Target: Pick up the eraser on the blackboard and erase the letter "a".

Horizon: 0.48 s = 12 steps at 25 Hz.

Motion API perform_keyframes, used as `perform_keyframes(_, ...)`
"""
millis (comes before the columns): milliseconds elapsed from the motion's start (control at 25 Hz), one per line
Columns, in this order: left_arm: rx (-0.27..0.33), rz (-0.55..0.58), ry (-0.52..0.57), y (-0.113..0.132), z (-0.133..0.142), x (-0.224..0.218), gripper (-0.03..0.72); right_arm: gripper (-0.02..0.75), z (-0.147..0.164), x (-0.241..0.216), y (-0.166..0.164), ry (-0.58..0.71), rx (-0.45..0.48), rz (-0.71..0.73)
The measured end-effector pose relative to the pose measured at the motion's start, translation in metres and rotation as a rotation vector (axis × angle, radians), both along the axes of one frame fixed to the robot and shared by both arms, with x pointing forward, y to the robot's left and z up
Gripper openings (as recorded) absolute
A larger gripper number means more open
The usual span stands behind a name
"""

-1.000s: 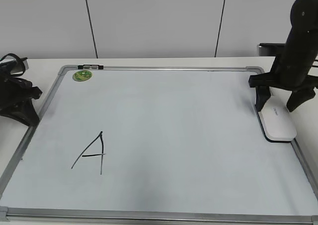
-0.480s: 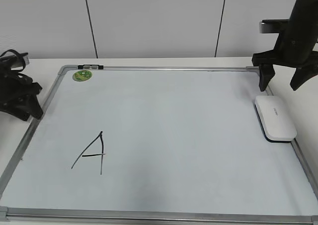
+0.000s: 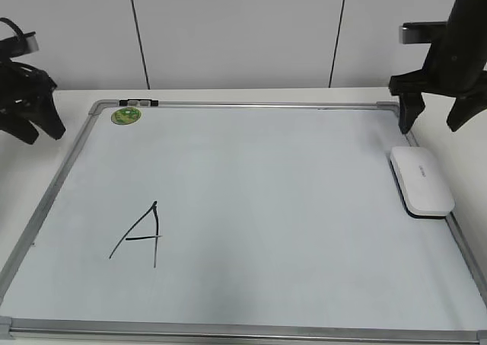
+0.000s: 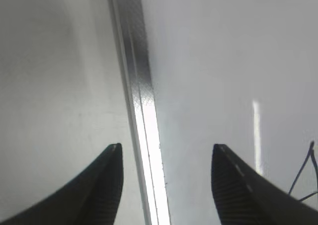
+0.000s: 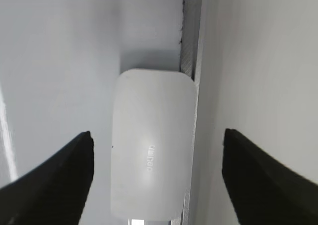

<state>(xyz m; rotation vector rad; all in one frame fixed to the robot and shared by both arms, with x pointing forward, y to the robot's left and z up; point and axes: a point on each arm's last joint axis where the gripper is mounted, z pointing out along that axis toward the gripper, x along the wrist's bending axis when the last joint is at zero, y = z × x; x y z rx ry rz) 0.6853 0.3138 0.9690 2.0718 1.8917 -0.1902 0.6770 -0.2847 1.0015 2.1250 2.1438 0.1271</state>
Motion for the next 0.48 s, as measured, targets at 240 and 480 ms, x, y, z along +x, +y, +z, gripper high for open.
perform_keyframes(240,0.035,0.005,-0.096,0.001,0.049,-0.010,0.417,0.594,0.036,-0.010,0.002,-0.080,0.006,0.010)
perform_keyframes(480,0.055,0.015,-0.187,-0.001,0.094,-0.026,0.416,0.594,0.079,-0.028,0.005,-0.176,0.038,0.011)
